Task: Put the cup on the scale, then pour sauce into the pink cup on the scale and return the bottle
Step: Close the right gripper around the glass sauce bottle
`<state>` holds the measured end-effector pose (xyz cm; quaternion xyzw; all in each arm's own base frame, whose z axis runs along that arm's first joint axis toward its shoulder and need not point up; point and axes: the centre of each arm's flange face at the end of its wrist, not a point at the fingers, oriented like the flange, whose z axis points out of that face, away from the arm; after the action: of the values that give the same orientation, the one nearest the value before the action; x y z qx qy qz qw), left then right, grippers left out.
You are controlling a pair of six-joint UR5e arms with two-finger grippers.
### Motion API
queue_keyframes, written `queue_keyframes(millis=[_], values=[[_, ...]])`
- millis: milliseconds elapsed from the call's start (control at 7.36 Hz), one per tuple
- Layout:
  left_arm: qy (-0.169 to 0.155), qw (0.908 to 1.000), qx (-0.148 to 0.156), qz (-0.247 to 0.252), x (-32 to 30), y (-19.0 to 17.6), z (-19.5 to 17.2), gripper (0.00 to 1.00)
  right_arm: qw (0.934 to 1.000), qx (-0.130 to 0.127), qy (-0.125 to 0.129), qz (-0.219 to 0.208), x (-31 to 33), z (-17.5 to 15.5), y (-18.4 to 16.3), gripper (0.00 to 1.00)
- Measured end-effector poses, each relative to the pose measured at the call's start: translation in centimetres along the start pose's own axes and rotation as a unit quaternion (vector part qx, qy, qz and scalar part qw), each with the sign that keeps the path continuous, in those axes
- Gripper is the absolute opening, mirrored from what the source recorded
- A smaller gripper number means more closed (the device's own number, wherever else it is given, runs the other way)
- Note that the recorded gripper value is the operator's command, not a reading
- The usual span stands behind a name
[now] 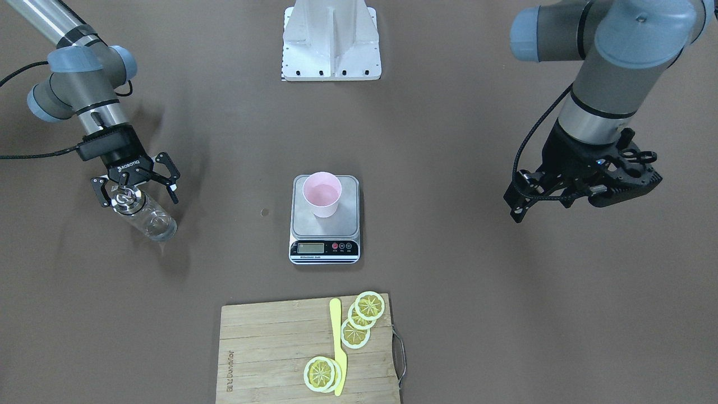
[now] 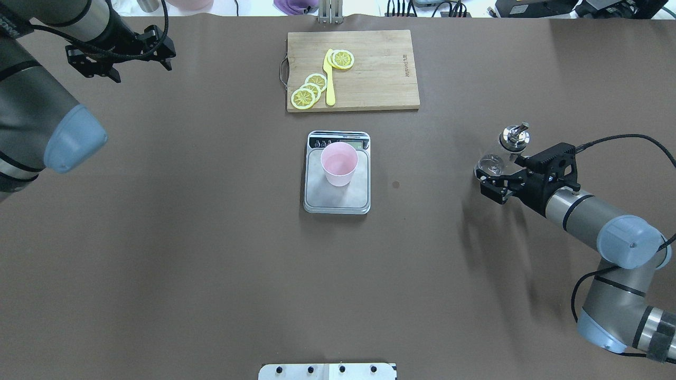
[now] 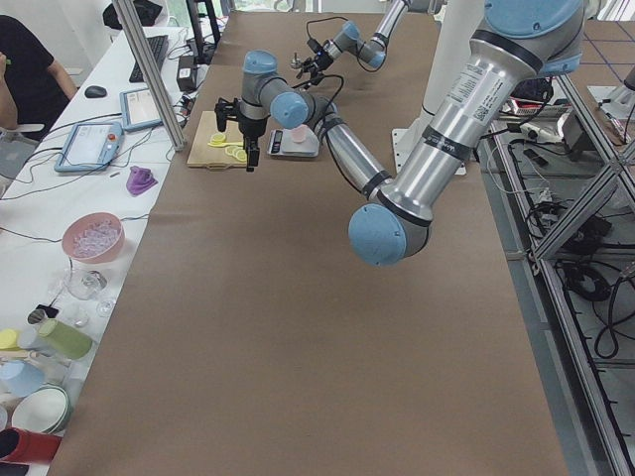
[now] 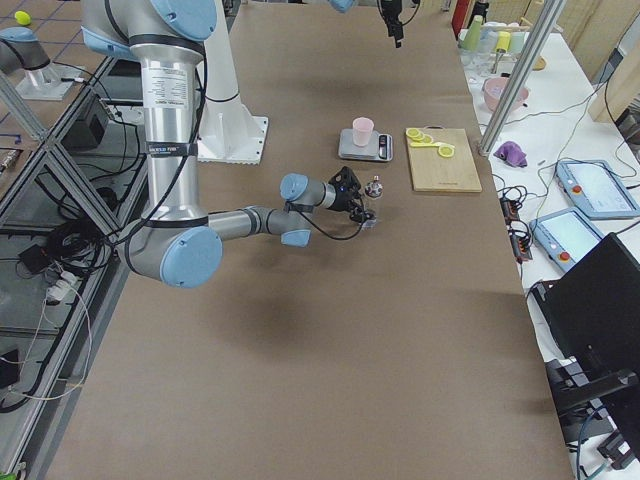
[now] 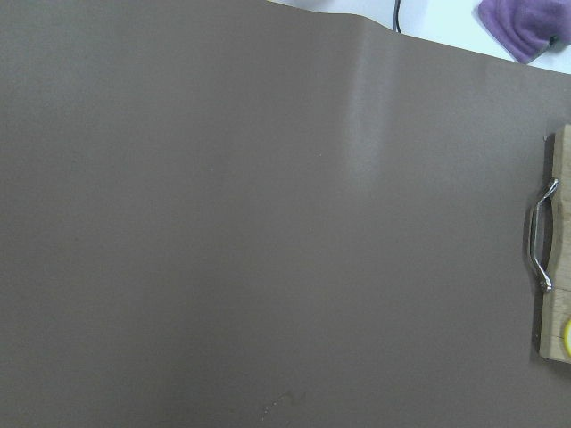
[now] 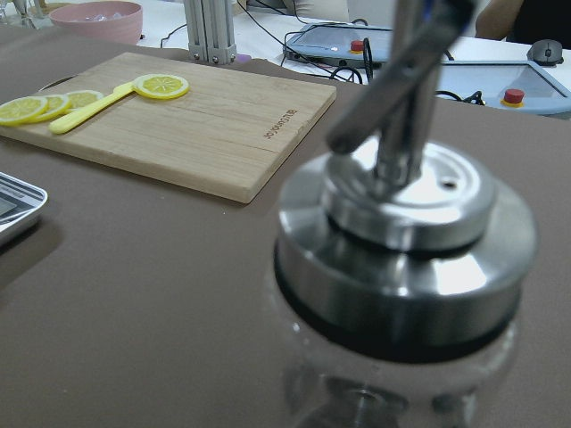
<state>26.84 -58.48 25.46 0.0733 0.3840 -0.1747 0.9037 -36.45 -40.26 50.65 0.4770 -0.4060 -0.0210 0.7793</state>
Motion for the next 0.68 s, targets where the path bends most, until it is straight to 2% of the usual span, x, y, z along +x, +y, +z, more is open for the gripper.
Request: queue_keyframes(millis=[407,679], values=[[0.000,1.0000,0.000,-0.001,-0.02,-0.03,0.01,0.98,1.0000,-0.001,0.001,-0.008,0.06,0.04,0.12,0.71],[0.000,1.0000,0.000,-0.001,0.01,0.02,0.04,0.98,1.0000,0.000,0.001,-0.008,0.08,0.03,0.06,0.71]])
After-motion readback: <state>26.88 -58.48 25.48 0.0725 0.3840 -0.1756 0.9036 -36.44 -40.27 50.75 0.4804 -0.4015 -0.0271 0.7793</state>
